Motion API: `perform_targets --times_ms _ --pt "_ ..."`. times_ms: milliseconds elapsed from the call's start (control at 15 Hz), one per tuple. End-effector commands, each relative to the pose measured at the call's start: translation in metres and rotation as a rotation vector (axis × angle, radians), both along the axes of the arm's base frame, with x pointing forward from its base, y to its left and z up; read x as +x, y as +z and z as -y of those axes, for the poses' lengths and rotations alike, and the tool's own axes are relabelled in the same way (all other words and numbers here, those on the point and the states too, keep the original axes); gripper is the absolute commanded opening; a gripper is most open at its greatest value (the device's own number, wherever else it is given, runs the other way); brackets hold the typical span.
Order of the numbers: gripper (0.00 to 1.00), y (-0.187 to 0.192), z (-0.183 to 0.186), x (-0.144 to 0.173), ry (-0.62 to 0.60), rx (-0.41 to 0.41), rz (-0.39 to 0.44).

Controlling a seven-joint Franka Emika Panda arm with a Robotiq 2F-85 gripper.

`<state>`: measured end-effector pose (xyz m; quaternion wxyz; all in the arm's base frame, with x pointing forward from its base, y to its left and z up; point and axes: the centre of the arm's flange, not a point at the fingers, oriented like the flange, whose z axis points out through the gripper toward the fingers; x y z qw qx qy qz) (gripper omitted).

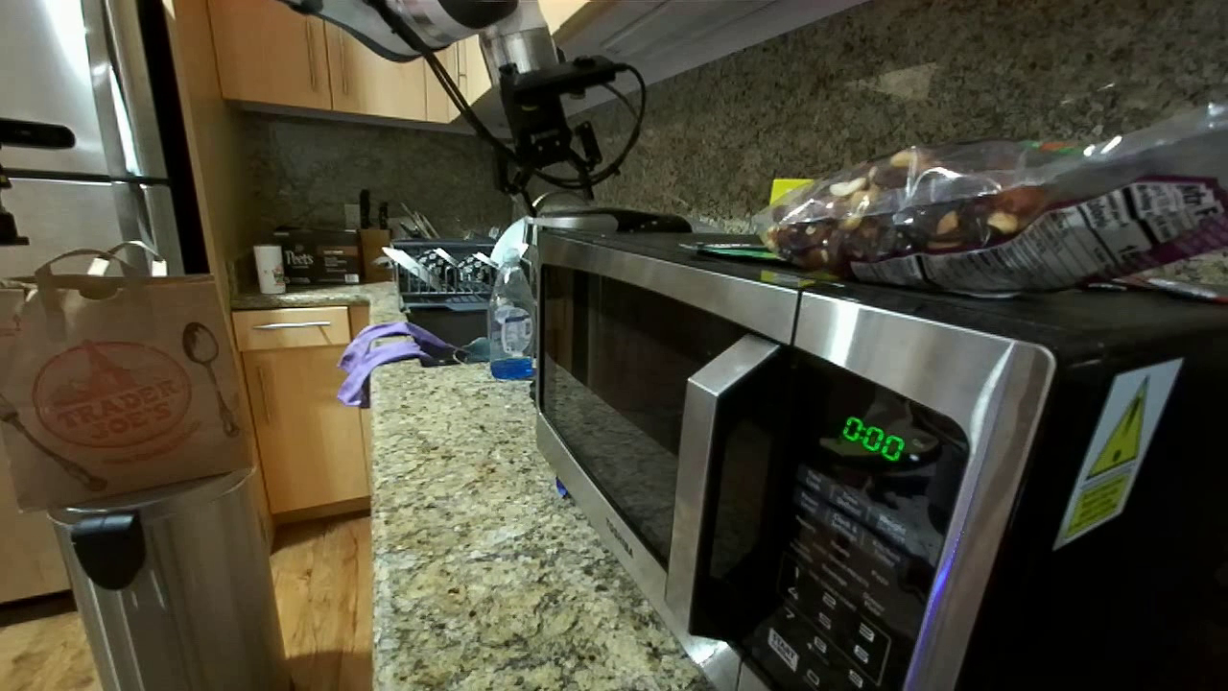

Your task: Close the coffee maker lid

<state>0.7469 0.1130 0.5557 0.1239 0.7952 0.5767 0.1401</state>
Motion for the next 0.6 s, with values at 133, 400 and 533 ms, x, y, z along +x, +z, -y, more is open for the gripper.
perform_targets --times_ms 133,400,533 --pt "1.0 0.036 -0.002 -0.036 0.031 0.014 0.057" --pt "1.0 0.048 -0.007 -0.062 0.015 -0.008 0.047" --pt "1.0 0.049 -0.009 -0.081 0.006 -0.044 0.035"
